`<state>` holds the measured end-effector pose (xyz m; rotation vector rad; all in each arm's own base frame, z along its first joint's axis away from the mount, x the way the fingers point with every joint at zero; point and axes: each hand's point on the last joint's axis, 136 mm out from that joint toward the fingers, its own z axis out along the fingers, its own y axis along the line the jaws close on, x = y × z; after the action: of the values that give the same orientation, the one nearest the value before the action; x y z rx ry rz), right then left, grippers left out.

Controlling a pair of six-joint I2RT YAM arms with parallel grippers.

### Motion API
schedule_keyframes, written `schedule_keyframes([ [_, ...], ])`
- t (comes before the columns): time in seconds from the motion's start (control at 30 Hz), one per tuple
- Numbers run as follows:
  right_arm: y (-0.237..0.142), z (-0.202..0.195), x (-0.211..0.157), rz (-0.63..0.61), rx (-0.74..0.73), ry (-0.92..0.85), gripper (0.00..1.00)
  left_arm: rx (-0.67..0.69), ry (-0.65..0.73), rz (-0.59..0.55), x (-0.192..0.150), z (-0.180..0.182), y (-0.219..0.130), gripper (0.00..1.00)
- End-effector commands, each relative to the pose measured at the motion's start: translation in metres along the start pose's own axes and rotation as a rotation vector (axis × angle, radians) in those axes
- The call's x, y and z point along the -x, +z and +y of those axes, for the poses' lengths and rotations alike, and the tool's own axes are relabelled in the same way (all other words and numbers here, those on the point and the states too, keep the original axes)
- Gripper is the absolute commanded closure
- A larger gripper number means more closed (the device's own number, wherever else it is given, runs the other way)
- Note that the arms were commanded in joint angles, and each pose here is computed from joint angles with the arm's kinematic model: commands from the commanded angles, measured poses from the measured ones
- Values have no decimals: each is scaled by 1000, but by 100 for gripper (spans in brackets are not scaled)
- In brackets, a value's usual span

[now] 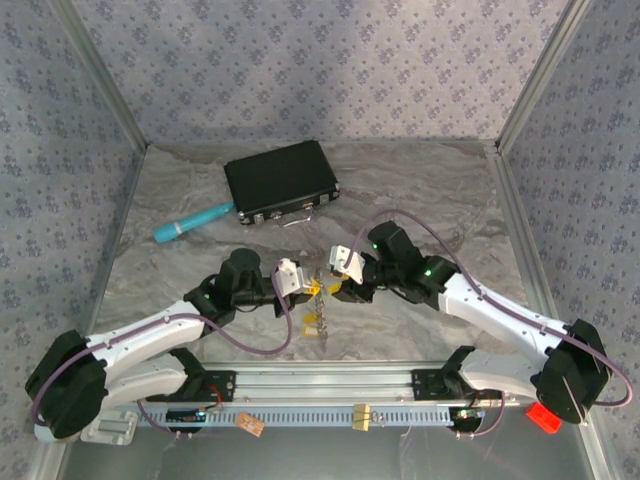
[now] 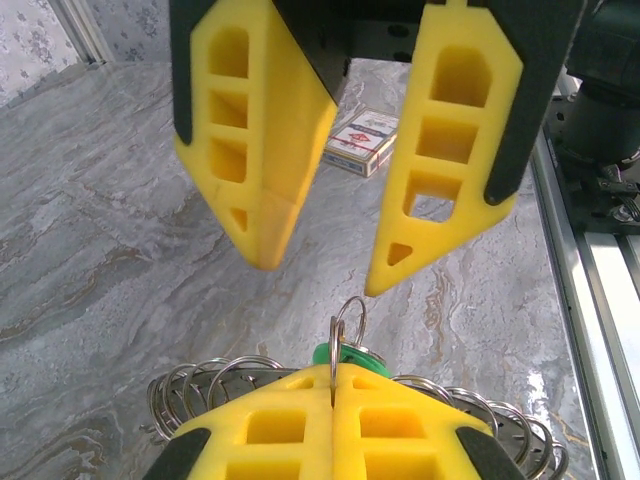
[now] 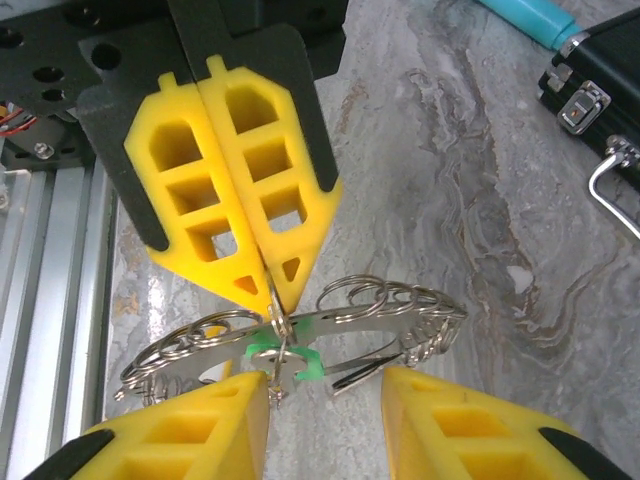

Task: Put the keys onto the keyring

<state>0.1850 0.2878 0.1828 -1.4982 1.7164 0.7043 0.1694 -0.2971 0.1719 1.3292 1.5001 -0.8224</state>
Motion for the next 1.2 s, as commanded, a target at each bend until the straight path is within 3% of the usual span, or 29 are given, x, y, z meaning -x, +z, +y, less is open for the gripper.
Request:
schedule_keyframes([
  [0.0,-2,5,10,-60,26,51,64,12,49,-71,18,0,-5,100],
  [0.13,0,7,11,-62,41,66,68,16,51,-73,18,1,-5,100],
  [0.3,3,7,9,-52,51,68,80,24,56,-75,19,2,-6,100],
  [0.6,6,8,5,-33,63,82,77,30,60,-82,21,3,-7,100],
  [0.87,4,5,2,-27,58,102,100,35,68,-85,21,2,-9,100],
  [1.17,15,10,-5,18,109,141,98,11,109,-189,41,-5,-15,100],
])
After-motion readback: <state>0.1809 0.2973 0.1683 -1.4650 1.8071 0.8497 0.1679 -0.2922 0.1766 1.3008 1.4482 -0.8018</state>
